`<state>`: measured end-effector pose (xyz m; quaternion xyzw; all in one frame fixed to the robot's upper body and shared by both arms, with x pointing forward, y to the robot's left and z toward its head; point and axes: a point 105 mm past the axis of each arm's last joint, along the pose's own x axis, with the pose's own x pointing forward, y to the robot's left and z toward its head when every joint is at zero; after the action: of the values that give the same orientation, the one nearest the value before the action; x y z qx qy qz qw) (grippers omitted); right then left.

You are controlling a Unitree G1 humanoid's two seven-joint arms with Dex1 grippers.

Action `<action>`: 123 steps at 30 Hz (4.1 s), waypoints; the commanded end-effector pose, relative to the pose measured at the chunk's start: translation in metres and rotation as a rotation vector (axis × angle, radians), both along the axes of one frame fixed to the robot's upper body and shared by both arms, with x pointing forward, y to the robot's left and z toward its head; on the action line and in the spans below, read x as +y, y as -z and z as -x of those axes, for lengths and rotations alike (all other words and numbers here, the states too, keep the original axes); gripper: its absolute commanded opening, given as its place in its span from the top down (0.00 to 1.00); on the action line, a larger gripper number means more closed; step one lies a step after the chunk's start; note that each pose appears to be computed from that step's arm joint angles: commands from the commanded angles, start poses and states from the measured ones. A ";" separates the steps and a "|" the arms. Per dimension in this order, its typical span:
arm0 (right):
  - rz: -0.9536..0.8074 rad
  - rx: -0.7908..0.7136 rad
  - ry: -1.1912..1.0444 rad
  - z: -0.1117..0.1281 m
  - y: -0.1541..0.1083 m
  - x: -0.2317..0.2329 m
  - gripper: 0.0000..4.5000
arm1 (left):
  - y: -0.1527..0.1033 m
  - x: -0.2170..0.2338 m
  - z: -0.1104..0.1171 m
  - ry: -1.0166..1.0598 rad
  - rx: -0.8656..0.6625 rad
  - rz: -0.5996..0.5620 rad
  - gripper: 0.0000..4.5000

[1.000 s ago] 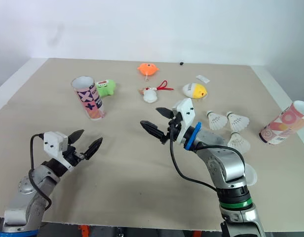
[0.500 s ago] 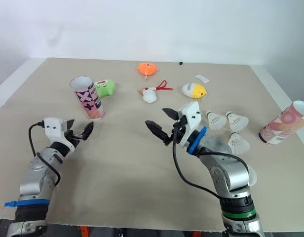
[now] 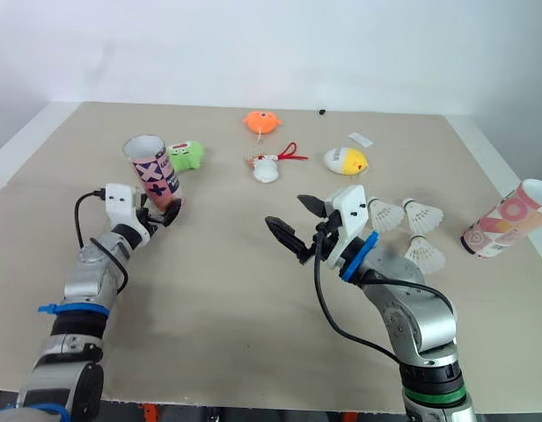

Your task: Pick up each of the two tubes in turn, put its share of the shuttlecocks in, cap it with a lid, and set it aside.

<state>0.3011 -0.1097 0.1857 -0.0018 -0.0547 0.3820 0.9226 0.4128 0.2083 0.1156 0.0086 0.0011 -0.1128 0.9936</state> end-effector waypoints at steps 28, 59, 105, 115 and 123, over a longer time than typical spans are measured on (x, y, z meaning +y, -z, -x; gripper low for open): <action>-0.007 -0.044 -0.057 0.027 -0.021 -0.010 0.00 | -0.056 -0.021 -0.012 0.257 -0.139 -0.107 0.23; 0.033 0.107 0.620 0.006 0.028 -0.078 0.00 | -0.041 -0.077 0.096 1.445 0.303 -0.974 0.23; 0.157 -0.169 0.038 -0.010 -0.026 -0.024 0.99 | -0.019 -0.064 0.115 1.451 0.507 -0.917 0.24; 0.395 -0.205 -0.436 0.072 -0.048 0.007 0.99 | -0.014 -0.069 0.114 1.474 0.501 -0.922 0.24; 0.412 -0.196 -0.547 0.082 -0.039 0.034 0.99 | -0.015 -0.074 0.114 1.481 0.491 -0.913 0.24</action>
<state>0.2239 -0.0799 0.2167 -0.1967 -0.0412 0.6124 0.7646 0.3009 0.1349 0.1375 0.3761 0.2400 -0.7093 0.5458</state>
